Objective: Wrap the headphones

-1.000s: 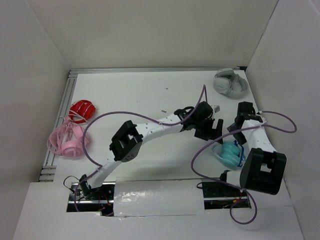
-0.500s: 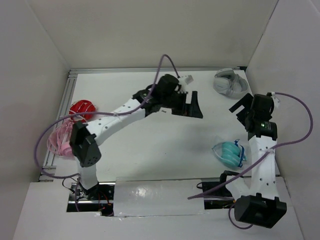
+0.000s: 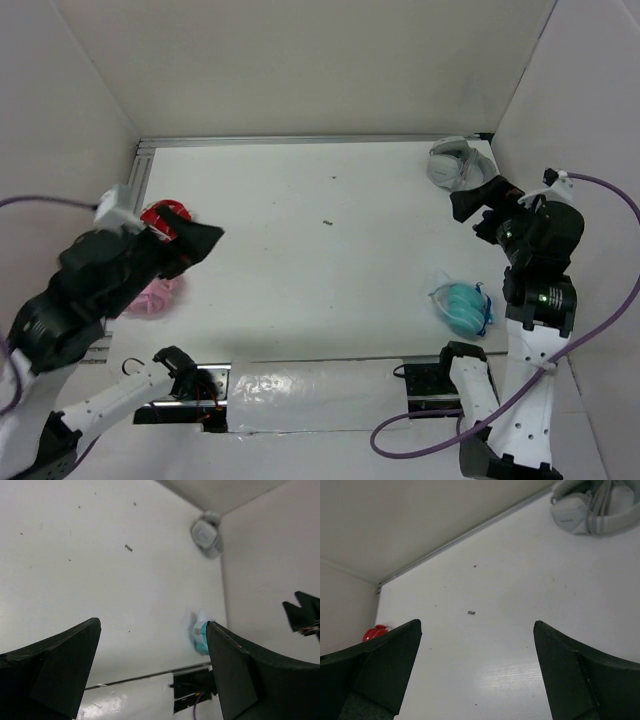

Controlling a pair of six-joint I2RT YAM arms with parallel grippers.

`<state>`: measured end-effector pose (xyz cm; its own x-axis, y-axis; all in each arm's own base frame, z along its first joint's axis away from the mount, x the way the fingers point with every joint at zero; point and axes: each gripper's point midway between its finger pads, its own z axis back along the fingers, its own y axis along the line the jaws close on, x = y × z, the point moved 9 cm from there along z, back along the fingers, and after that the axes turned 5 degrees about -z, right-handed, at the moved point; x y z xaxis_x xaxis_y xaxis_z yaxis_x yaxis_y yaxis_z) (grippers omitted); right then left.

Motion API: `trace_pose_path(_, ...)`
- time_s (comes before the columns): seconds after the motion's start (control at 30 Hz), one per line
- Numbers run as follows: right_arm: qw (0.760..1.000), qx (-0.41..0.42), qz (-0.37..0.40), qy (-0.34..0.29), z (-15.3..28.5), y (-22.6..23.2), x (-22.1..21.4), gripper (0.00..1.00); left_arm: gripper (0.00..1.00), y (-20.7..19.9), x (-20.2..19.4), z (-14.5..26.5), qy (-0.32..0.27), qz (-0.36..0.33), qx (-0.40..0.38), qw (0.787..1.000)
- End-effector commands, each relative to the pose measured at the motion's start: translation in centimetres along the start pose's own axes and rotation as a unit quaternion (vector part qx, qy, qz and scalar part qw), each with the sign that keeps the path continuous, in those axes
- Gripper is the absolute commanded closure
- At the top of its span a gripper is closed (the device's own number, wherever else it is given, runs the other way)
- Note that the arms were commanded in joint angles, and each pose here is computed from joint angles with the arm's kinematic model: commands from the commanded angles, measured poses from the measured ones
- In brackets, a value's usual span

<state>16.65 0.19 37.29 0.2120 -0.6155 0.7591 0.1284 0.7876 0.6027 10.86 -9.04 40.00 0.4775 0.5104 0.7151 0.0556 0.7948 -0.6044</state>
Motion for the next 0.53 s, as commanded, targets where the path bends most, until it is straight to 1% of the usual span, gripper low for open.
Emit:
trace_pose_path(0.0,0.994,0.099,0.035,-0.019,1.6,3.0,1.7,0.00,0.01,3.3,-0.7,3.1,-0.043,0.043,0.054,0.997)
trace_pose_path(0.03,0.992,0.120,0.038,-0.014,1.7,3.4,1.7,0.00,0.01,3.8,-0.7,4.1,-0.056,0.051,0.045,0.996)
trace_pose_path(0.07,0.991,0.127,0.039,-0.011,1.7,3.6,1.8,0.00,0.01,4.1,-0.9,4.2,-0.057,0.052,0.052,0.996)
trace_pose_path(0.17,0.990,0.133,0.038,0.007,1.3,3.8,1.8,0.00,0.01,4.7,-1.4,4.5,-0.034,0.043,0.076,0.996)
trace_pose_path(0.33,0.988,0.149,0.044,0.015,1.2,3.8,1.5,0.00,0.01,4.0,-1.4,3.0,0.013,0.022,0.116,0.993)
trace_pose_path(0.47,0.988,0.143,0.051,0.013,1.0,3.5,1.3,0.00,0.01,3.7,-1.6,2.2,0.026,0.011,0.112,0.993)
trace_pose_path(0.5,0.988,0.142,0.052,0.014,1.0,3.4,1.3,0.00,0.01,3.5,-1.5,2.1,0.021,0.011,0.100,0.995)
